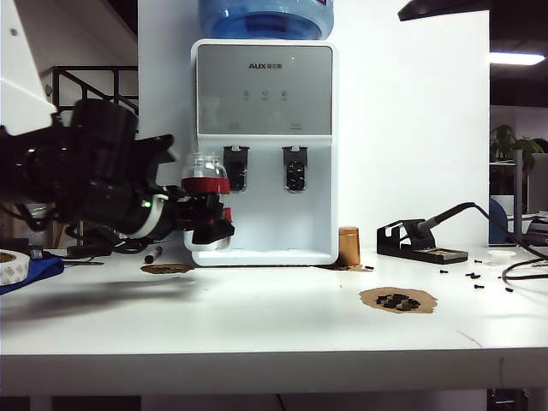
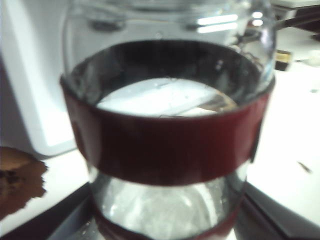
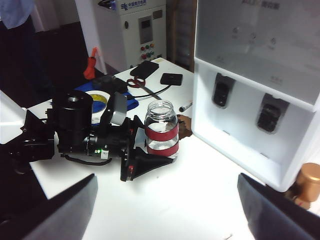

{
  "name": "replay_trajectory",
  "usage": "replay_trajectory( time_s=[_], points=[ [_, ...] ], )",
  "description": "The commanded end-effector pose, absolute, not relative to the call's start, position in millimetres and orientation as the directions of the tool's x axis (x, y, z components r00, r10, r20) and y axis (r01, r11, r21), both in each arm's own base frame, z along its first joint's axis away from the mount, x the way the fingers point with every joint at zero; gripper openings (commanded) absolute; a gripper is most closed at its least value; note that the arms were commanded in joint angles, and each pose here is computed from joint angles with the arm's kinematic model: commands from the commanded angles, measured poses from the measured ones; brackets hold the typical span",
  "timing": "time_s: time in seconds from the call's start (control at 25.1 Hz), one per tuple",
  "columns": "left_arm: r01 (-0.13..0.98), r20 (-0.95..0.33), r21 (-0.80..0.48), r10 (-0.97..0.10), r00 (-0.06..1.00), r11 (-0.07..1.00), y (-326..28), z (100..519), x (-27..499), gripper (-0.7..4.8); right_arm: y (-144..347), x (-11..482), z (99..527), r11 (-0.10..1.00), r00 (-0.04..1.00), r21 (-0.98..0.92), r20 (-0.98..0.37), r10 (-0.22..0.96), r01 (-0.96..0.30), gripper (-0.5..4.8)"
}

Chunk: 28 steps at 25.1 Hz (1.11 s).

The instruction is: Pick up the water bottle with two loops of red belts, then reach the front water dispenser and gently press the gray-black baffle horizontally to get a little water.

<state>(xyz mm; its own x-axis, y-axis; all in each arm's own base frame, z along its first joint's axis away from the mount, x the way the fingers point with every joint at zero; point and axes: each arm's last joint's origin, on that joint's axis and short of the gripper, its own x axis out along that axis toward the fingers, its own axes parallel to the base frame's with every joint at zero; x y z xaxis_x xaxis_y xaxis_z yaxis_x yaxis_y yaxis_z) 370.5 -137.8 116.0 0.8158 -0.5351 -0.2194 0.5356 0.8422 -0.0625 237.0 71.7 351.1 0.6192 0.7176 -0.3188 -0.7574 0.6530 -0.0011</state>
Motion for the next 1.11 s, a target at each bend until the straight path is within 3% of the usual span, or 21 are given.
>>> replay_trajectory(
  time_s=[0.04,0.36,1.11],
  points=[
    [0.583,-0.191,-0.057,-0.582,0.791,0.811,-140,119,362,-0.04,72,234,353,0.624,0.587,0.019,-0.314,0.746,-0.781,4.79],
    [0.651,-0.176,-0.054,-0.649,0.740,0.757,-136,109,340,-0.04,74,231,353,0.546,0.509,0.051,-0.299,0.807,-0.836,4.79],
    [0.743,-0.280,0.013,-0.711,0.645,0.669,-131,79,299,-0.04,73,231,349,0.574,0.528,0.050,-0.335,0.781,-0.817,4.79]
  ],
)
